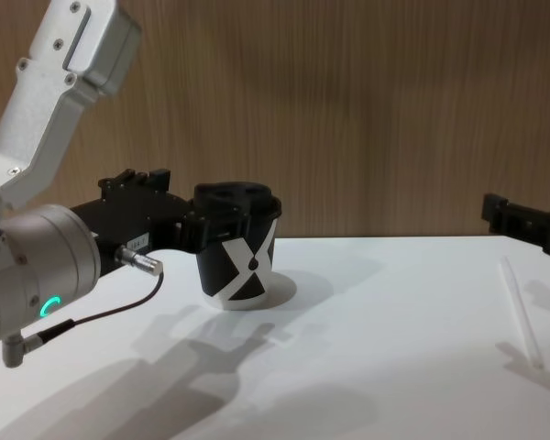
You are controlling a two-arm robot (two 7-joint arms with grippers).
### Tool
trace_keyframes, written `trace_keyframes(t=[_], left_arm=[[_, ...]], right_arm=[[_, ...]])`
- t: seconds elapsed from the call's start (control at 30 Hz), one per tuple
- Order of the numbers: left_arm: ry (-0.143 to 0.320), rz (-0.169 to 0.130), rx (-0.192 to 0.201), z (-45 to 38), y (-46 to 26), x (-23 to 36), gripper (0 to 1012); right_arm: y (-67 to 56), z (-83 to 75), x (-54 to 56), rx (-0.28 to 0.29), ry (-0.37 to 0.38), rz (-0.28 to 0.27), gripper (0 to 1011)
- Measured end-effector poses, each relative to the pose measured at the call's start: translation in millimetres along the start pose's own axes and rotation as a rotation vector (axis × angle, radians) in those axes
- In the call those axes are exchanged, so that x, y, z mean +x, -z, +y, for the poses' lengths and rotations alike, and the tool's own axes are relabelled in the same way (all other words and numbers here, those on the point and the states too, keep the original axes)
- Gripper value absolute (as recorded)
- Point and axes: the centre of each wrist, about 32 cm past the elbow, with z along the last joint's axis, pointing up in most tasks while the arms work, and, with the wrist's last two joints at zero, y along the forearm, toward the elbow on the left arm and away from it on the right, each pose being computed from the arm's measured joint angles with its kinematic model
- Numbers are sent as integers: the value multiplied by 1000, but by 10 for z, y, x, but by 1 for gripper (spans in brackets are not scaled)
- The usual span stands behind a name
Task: Pick up the straw with one hand, pass it to the other hand, and insert it into the cup.
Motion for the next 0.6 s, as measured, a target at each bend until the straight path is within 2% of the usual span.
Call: trace_keyframes(t=[0.6], left_arm=[[0,0,0,0,0,0,1003]], right_arm=[[0,0,0,0,0,0,1001]])
